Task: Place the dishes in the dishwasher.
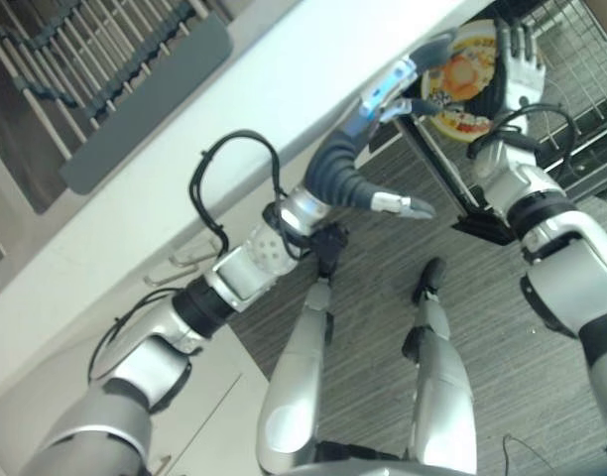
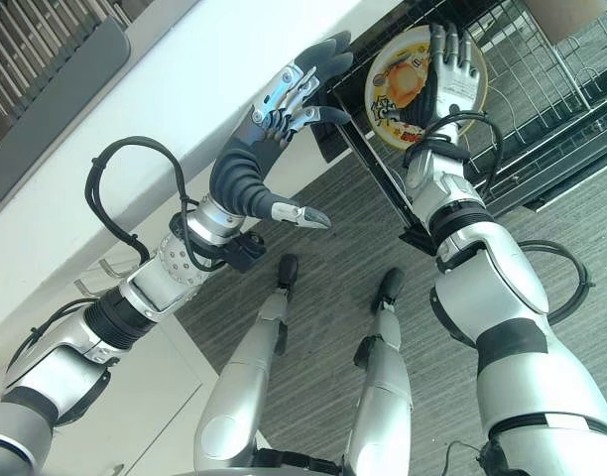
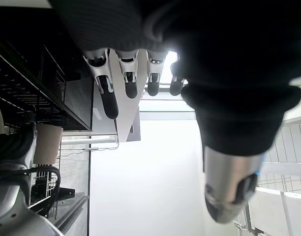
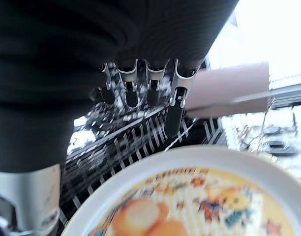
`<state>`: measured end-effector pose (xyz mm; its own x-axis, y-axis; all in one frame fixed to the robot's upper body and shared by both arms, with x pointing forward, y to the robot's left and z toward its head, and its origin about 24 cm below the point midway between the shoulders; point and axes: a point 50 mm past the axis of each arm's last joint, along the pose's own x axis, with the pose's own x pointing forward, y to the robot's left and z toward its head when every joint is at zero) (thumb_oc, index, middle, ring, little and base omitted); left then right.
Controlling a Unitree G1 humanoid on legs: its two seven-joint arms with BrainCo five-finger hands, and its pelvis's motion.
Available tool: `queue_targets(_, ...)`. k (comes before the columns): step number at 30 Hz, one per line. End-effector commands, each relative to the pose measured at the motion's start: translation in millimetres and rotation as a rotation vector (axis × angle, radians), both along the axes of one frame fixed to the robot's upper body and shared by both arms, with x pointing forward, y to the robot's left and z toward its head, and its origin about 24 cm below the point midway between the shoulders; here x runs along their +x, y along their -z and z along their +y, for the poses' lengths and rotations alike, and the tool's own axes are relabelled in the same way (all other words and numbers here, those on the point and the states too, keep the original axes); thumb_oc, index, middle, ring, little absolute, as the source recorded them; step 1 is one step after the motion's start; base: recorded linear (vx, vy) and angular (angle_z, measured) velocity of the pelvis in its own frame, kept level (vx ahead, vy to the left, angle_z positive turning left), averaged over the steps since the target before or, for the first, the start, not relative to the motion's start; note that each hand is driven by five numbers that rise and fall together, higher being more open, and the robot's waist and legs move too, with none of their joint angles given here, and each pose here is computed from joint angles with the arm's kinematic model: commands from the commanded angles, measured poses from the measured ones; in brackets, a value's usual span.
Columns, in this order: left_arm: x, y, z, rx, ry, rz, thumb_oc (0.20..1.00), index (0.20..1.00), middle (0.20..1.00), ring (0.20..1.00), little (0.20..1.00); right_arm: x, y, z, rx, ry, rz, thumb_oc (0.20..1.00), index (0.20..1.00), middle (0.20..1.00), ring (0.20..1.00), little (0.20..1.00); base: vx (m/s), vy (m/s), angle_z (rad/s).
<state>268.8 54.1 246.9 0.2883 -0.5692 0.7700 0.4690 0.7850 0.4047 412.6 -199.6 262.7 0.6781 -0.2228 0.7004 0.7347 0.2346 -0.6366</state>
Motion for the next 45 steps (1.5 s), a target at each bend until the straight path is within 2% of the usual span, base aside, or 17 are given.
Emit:
queue_targets(1,-25,-12,5,-0.082,0.044,-0.099,1.000,1.000,1.000,1.000,1.000,-7,-18,10,0.223,-0.062,-0.187,1.000,1.000,1.000,1.000,1.000,0.00,-0.012,-0.03)
queue_targets(4,-27,-12,7,-0.081,0.002,-0.104,1.000,1.000,1.000,1.000,1.000,-10,-15,24,0.368,-0.168,-0.215,1.000,1.000,1.000,1.000,1.000,0.00,0.017,-0.03)
queue_targets(8,-32,-11,12,-0.102,-0.027,-0.093,1.000,1.000,1.000,1.000,1.000,-24,-20,34,0.446,-0.248,-0.270,1.000,1.000,1.000,1.000,1.000,0.00,0.061,-0.13)
queue_targets(16,-35,-2,15,-0.101,-0.083,-0.068,1.000,1.000,1.000,1.000,1.000,-57,1,63,0.356,-0.362,-0.238,1.000,1.000,1.000,1.000,1.000,0.00,0.015,-0.13)
queue_targets(19,-34,9,18,-0.099,-0.099,-0.013,1.000,1.000,1.000,1.000,1.000,-66,38,91,0.356,-0.463,-0.081,1.000,1.000,1.000,1.000,1.000,0.03,-0.042,-0.18)
queue_targets(22,-34,16,21,-0.098,-0.117,0.020,1.000,1.000,1.000,1.000,1.000,-76,58,98,0.414,-0.563,-0.040,1.000,1.000,1.000,1.000,1.000,0.09,-0.049,-0.14)
queue_targets(24,-34,28,26,-0.085,-0.133,0.089,1.000,1.000,1.000,1.000,1.000,-95,68,99,0.537,-0.721,-0.062,1.000,1.000,1.000,1.000,1.000,0.16,-0.062,-0.04)
queue_targets(28,-34,56,42,-0.079,-0.170,0.225,1.000,1.000,1.000,1.000,1.000,-122,89,74,0.711,-0.794,-0.086,1.000,1.000,1.000,1.000,1.000,0.23,-0.010,-0.14)
queue_targets(31,-39,72,56,-0.088,-0.215,0.295,1.000,1.000,1.000,1.000,1.000,-143,101,41,0.781,-0.660,-0.214,1.000,1.000,1.000,1.000,1.000,0.15,-0.006,-0.09)
queue_targets(35,-43,87,73,-0.080,-0.271,0.356,1.000,1.000,1.000,1.000,1.000,-155,114,7,0.805,-0.509,-0.265,1.000,1.000,1.000,1.000,1.000,0.09,-0.050,-0.09)
queue_targets(41,-49,97,101,-0.063,-0.326,0.398,1.000,1.000,1.000,1.000,1.000,-166,148,-44,0.957,-0.240,-0.255,1.000,1.000,1.000,1.000,1.000,0.01,-0.062,0.00)
queue_targets(45,-52,105,108,-0.057,-0.333,0.433,1.000,1.000,1.000,1.000,1.000,-173,188,-59,1.120,-0.096,-0.211,1.000,1.000,1.000,1.000,1.000,0.04,-0.020,0.02)
